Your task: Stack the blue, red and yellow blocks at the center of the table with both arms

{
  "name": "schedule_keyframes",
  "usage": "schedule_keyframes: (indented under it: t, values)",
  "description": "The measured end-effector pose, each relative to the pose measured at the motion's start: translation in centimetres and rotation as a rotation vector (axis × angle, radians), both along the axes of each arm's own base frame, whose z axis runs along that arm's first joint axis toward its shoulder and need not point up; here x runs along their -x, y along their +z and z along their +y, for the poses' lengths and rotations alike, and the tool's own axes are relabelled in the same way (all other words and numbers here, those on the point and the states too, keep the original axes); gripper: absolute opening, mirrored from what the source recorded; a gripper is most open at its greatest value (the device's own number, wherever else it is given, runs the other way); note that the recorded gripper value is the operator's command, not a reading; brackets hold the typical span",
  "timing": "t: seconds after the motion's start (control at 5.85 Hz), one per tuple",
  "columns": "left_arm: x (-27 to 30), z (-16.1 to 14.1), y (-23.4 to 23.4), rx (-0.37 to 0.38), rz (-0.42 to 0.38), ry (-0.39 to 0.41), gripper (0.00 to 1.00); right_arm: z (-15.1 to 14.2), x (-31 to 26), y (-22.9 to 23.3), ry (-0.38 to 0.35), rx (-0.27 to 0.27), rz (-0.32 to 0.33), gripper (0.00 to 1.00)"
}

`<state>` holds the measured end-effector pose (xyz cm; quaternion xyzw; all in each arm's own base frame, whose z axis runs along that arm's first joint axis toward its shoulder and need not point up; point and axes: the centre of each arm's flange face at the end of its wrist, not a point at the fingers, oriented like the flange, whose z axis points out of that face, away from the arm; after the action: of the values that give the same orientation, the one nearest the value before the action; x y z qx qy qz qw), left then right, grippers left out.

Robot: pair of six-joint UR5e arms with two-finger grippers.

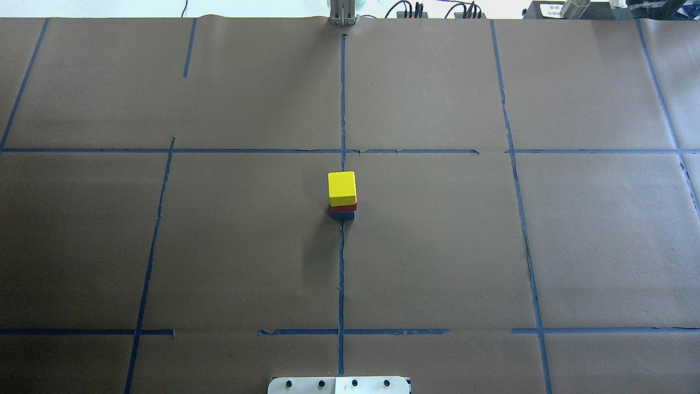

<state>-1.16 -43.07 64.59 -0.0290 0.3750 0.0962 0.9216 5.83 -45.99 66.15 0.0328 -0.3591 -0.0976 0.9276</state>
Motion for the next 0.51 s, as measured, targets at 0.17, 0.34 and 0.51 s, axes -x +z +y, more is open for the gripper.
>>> schedule_keyframes:
  t: [0.17, 0.34, 0.51]
  values:
    - [0.03, -0.01, -0.15, -0.003, -0.005, -0.001, 1.00, 0.06, -0.01, 0.05, -0.004, -0.003, 0.001, 1.00]
    - [0.07, 0.10, -0.42, -0.009, -0.008, -0.001, 1.00, 0.27, -0.04, 0.37, -0.004, 0.002, 0.005, 1.00]
    - [0.08, 0.29, -0.24, -0.004, -0.010, 0.000, 1.00, 0.47, -0.07, 0.63, -0.004, 0.008, 0.008, 1.00]
